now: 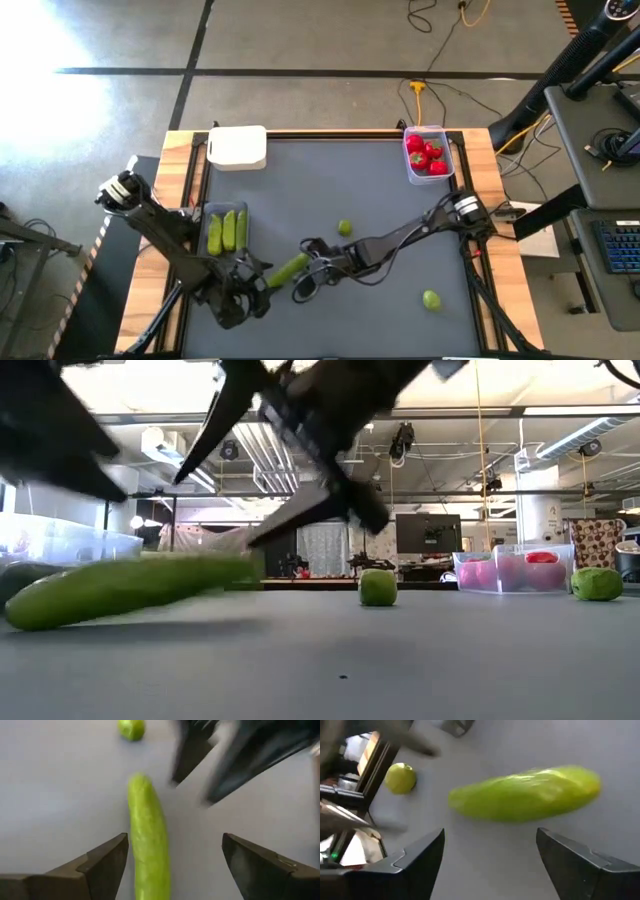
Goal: Sort produce into baskets
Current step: Put the green cucumber into the black bin
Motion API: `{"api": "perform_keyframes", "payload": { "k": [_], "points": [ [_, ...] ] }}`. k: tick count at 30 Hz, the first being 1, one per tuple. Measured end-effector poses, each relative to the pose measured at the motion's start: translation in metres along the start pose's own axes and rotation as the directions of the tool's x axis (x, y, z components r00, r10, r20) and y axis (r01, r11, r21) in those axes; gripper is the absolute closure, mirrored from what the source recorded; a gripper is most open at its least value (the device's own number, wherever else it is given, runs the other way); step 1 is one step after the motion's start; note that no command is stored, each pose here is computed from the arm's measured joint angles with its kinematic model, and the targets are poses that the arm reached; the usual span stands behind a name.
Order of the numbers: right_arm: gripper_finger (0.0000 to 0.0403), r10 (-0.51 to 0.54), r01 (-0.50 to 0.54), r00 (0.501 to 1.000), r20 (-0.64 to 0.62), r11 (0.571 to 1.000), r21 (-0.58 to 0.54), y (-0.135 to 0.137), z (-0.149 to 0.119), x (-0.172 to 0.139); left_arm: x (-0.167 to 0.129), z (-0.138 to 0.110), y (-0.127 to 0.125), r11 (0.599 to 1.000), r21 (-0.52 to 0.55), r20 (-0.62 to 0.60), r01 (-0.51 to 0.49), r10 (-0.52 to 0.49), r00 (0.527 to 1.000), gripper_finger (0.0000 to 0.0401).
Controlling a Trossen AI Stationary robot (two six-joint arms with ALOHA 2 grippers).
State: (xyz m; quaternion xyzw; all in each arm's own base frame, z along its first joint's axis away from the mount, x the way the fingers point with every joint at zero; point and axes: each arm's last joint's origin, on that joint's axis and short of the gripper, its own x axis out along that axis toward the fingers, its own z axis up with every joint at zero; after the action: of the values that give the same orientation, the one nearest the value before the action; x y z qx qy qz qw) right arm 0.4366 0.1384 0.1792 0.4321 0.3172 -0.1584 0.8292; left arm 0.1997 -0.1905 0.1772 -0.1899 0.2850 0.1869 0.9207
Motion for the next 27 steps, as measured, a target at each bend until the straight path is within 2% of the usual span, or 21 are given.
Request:
{"api": "perform_keyframes", "payload": {
  "k": [5, 12, 15, 19, 23, 27],
  "points": [
    [0.0073, -0.069, 0.072, 0.996, 0.057, 0.996, -0.049, 0.015, -0.006, -0.026, 0.011, -0.007, 0.016, 0.999, 0.011, -0.015, -0.045, 0.045, 0.999, 0.0092],
    [0.007, -0.033, 0.041, 0.993, 0.11, 0.997, -0.071, 0.038, -0.022, -0.05, 0.031, 0.001, 0.034, 0.99, 0.083, -0.037, -0.111, 0.114, 0.993, 0.0092],
    [0.0075, -0.018, 0.026, 0.991, 0.13, 0.998, -0.058, 0.044, -0.026, -0.053, 0.043, 0.007, 0.043, 0.991, 0.078, -0.086, -0.112, 0.118, 0.989, 0.0092],
    [0.0077, -0.016, 0.023, 0.99, 0.142, 0.999, -0.05, 0.046, -0.032, -0.055, 0.057, 0.011, 0.056, 0.984, 0.072, -0.105, -0.166, 0.173, 0.979, 0.0092],
    [0.0078, -0.009, 0.015, 0.991, 0.134, 0.999, -0.048, 0.048, -0.038, -0.057, 0.064, 0.016, 0.051, 0.979, 0.137, -0.1, -0.148, 0.162, 0.982, 0.0092],
    [0.0078, -0.02, 0.026, 0.991, 0.134, 0.999, -0.041, 0.047, -0.04, -0.058, 0.064, 0.023, 0.038, 0.971, 0.21, -0.174, -0.118, 0.156, 0.972, 0.0098]
  ]
}}
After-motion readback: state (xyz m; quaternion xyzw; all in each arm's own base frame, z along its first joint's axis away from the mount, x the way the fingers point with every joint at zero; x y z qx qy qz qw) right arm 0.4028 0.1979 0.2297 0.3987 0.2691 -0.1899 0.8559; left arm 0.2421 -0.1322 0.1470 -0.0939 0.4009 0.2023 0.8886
